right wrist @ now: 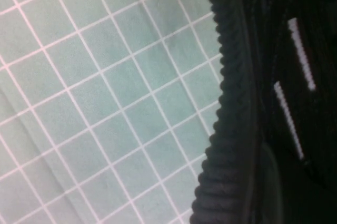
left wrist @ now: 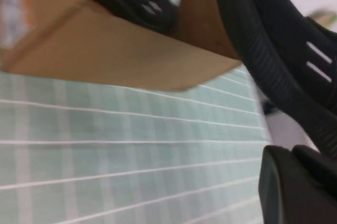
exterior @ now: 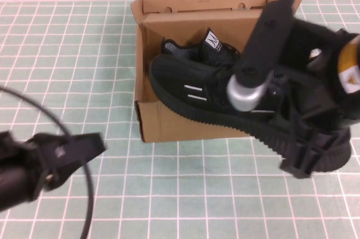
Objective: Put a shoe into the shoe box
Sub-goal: Pick up the shoe from the table
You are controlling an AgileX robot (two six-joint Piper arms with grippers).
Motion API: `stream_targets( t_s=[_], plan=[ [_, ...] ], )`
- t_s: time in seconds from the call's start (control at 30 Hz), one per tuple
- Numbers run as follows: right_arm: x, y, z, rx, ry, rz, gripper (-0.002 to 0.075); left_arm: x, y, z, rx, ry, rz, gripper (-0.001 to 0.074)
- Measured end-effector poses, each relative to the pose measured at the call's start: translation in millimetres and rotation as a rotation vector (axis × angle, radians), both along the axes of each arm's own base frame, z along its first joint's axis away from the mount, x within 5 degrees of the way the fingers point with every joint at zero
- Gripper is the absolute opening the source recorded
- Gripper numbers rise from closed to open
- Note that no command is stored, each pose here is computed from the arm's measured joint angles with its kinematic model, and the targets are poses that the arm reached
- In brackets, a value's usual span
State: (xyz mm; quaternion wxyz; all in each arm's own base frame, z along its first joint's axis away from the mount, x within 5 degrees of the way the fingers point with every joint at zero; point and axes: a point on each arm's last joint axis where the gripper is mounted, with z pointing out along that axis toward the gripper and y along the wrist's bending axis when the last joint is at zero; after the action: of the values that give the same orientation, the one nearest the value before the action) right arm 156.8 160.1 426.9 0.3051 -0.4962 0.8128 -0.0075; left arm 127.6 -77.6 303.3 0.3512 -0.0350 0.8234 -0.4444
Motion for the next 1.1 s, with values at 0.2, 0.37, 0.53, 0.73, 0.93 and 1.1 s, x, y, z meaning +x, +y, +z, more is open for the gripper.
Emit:
stream_targets(
  t_s=[0.2,0.37,0.53,0.73,0.93,1.1],
  plan=[
    [-15,-8,10,0.082,0.018,0.025,-0.0007,26,-16,-8,-0.146,0.045,-0.110,-0.0004],
    [-19,-10,12,0.108,0.029,0.024,-0.0006,46,-24,-20,-0.214,0.082,-0.150,-0.0004],
    [-19,-9,12,0.121,0.042,0.018,-0.0006,57,-28,-30,-0.245,0.133,-0.168,0.0046],
    [-20,-9,12,0.129,0.050,0.016,-0.0007,63,-30,-23,-0.266,0.123,-0.187,0.0477],
    [-20,-9,12,0.134,0.054,0.009,-0.0006,69,-31,-8,-0.283,0.089,-0.188,0.0668],
    [-20,-9,12,0.137,0.057,0.011,-0.0007,77,-33,0,-0.290,0.071,-0.189,0.0669]
  ],
)
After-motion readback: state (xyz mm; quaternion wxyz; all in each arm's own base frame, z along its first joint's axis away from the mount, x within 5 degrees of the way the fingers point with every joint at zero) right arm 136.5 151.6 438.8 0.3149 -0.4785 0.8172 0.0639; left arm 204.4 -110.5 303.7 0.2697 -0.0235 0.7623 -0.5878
